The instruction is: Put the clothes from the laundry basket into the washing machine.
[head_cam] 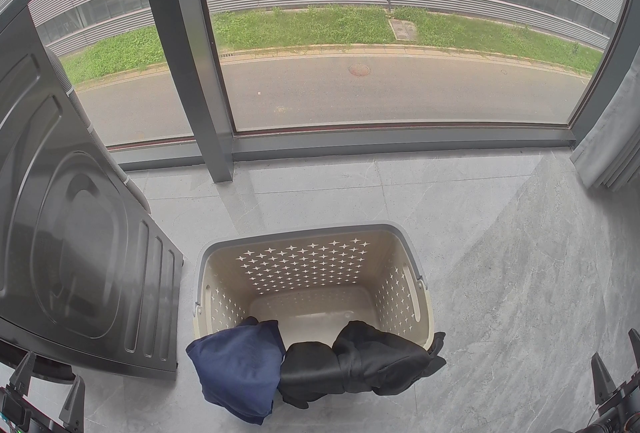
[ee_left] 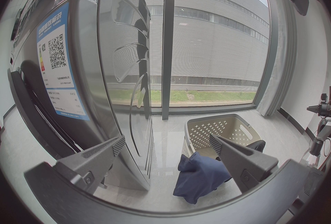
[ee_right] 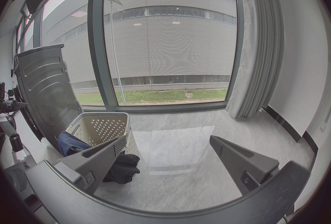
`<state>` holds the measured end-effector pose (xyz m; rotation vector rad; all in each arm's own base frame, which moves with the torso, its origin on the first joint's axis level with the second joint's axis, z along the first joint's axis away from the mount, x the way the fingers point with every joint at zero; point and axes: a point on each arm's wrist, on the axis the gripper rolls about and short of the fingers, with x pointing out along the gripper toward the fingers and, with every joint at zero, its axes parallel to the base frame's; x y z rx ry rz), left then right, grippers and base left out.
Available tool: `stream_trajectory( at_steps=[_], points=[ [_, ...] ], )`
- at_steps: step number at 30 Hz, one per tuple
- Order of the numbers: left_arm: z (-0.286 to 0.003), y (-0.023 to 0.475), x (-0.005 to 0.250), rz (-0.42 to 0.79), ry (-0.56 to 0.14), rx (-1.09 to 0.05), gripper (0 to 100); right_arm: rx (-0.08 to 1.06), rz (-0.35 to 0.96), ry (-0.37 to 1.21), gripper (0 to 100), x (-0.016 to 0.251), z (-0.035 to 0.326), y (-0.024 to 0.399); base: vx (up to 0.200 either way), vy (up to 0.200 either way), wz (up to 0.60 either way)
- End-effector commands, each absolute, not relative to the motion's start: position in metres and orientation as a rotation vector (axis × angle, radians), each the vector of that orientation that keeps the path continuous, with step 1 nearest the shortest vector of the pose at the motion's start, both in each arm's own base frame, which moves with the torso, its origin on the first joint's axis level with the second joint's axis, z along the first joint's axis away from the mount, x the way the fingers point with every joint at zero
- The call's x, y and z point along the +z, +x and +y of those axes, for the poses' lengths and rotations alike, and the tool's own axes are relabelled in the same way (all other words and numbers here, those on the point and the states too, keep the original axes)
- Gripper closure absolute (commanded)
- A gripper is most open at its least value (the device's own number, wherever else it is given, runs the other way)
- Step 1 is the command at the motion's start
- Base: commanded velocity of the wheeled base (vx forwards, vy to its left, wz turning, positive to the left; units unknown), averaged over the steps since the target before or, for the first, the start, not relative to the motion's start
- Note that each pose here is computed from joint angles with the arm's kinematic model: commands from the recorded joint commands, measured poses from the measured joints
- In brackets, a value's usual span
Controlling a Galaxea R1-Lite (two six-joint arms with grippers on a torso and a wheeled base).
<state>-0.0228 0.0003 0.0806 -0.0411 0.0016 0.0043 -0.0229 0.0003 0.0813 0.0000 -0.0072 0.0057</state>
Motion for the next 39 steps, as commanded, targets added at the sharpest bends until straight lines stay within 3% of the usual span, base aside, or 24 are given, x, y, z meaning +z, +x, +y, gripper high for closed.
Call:
stream_trajectory(
  at_steps=[1, 5, 39],
  points=[
    [0.0003, -0.0226, 0.0763, 0.005, -0.041, 0.005, 0, 0.006, -0.006, 0.000, 0, 0.0761, 0.0003, -0.0228, 0.000, 0.000, 0.00],
    [0.0003, -0.0224, 0.0763, 0.006, -0.041, 0.005, 0, 0.006, -0.006, 0.000, 0, 0.0761, 0.0003, -0.0228, 0.000, -0.150, 0.00],
    [0.0003, -0.0226, 0.0763, 0.005, -0.040, 0.003, 0, 0.009, -0.006, -0.002, 0, 0.0761, 0.0003, -0.0228, 0.000, 0.000, 0.00]
  ],
)
